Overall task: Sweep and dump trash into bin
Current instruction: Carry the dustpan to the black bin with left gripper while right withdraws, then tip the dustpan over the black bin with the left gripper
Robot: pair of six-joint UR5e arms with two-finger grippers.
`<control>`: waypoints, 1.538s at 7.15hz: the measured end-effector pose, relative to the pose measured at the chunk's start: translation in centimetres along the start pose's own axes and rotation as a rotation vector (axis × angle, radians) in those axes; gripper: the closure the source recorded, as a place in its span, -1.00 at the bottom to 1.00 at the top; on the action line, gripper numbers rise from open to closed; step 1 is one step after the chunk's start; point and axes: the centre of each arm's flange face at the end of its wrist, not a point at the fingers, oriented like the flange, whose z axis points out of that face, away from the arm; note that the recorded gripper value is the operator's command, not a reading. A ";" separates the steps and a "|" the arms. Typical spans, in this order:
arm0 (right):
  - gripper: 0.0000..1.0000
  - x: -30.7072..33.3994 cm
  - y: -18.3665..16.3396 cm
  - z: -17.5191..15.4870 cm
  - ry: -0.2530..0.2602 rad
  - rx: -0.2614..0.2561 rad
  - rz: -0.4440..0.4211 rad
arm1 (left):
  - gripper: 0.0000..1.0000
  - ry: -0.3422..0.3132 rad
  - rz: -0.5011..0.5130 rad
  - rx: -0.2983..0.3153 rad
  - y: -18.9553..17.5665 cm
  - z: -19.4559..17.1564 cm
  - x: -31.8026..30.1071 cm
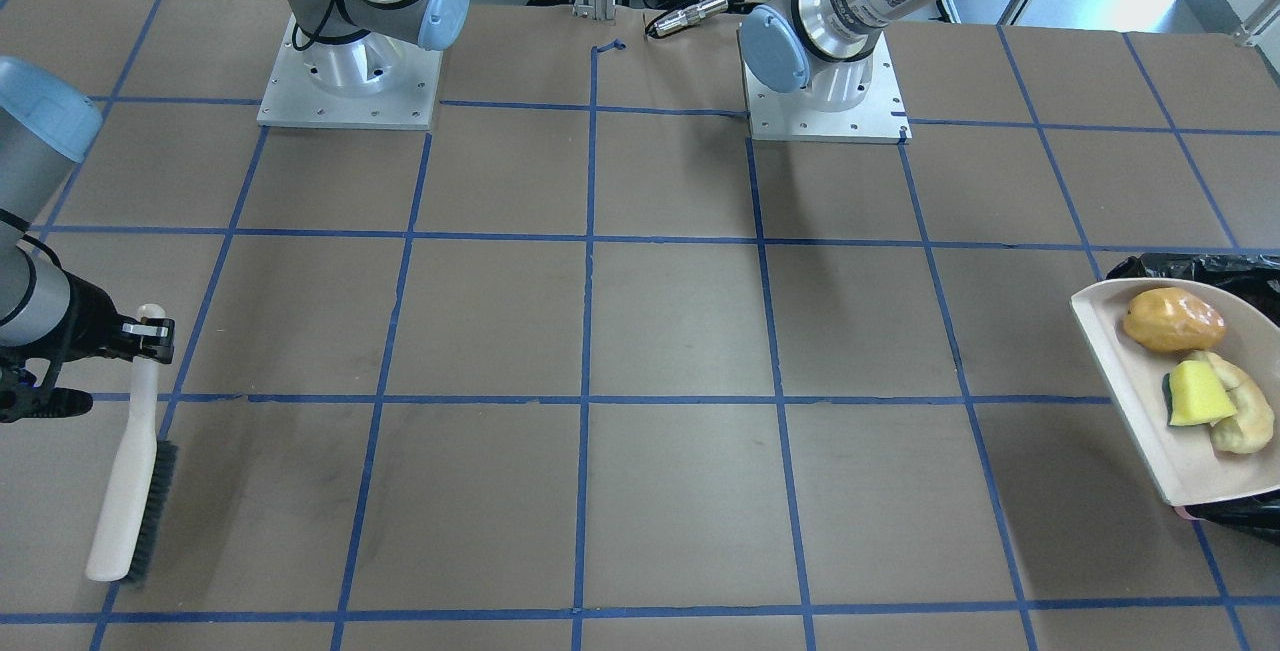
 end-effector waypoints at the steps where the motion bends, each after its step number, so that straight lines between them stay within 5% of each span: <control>1: 1.00 -0.1 0.3 1.1 -0.001 0.001 0.002 | 1.00 0.007 0.000 0.000 -3.1 -0.4 -1.1; 6: 1.00 -0.6 1.5 1.6 0.000 0.015 0.024 | 1.00 0.073 -0.023 0.091 -15.0 -1.3 -4.7; 10: 1.00 -0.8 1.7 2.2 -0.001 0.031 -0.020 | 1.00 0.063 0.041 0.226 -20.0 -3.3 -6.6; 11: 0.84 -0.8 1.6 2.1 0.004 0.044 -0.020 | 1.00 0.065 0.058 0.261 -20.3 -3.6 -6.7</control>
